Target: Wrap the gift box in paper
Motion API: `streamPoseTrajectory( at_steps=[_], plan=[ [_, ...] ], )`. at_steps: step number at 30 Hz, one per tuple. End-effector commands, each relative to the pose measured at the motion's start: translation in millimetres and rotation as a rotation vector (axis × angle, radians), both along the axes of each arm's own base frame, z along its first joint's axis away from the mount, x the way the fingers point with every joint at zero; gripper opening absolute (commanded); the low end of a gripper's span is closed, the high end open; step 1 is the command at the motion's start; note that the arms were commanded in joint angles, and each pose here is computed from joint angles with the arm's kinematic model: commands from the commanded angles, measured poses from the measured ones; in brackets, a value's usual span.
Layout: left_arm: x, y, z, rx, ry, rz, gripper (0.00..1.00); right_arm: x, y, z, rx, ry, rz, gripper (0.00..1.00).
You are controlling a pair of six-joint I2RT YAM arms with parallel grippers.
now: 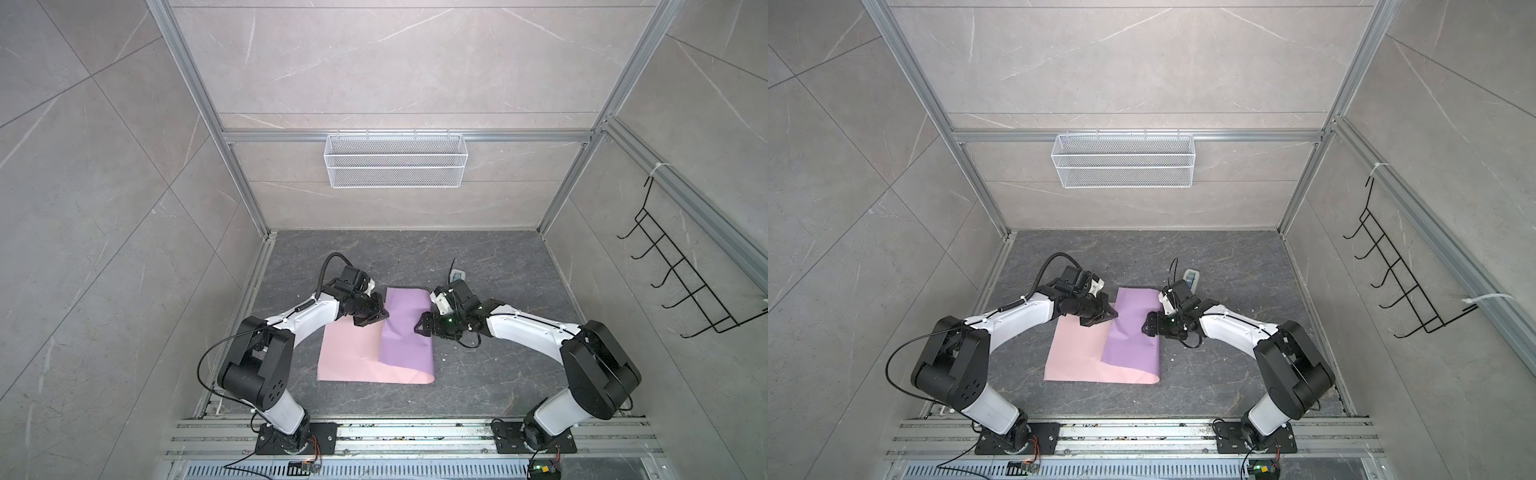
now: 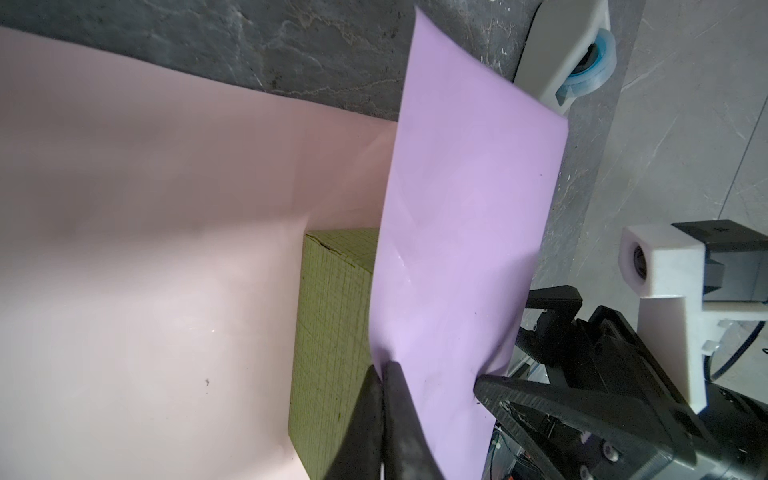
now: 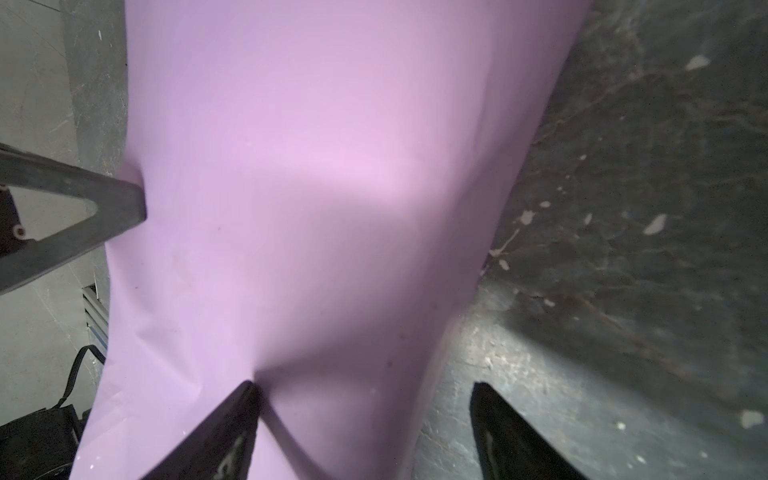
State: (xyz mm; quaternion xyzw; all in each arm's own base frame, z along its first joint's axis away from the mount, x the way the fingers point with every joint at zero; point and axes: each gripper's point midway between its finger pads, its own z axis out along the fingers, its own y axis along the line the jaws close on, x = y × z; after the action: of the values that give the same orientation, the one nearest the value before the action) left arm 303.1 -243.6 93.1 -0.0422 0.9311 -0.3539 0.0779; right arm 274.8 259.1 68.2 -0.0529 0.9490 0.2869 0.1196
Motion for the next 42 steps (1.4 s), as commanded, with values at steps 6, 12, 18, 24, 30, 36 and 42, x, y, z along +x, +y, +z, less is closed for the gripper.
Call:
streamPoseTrajectory(
  at_steps=[6,12,18,24,30,36,42],
  plan=[
    [-8,8,4,0.015,-0.015,-0.003,0.04,-12,-19,-20,-0.128,0.060,-0.001,0.85],
    [-11,9,2,0.017,-0.012,-0.002,0.03,-8,-16,-11,-0.116,0.045,-0.003,0.87],
    [-13,11,0,0.021,-0.009,0.000,0.03,-5,-9,1,-0.065,0.038,0.001,0.88],
    [-12,10,-1,0.022,-0.009,-0.002,0.03,-3,-6,12,-0.017,0.036,0.000,0.89],
    [-12,11,-1,0.023,-0.010,-0.002,0.03,2,-5,17,0.026,0.038,-0.014,0.89],
    [-13,11,-1,0.024,-0.008,-0.003,0.03,8,-4,15,0.035,0.043,-0.023,0.89],
    [-13,11,-2,0.025,-0.008,-0.002,0.05,8,-9,1,-0.002,0.064,-0.025,0.88]
  ],
)
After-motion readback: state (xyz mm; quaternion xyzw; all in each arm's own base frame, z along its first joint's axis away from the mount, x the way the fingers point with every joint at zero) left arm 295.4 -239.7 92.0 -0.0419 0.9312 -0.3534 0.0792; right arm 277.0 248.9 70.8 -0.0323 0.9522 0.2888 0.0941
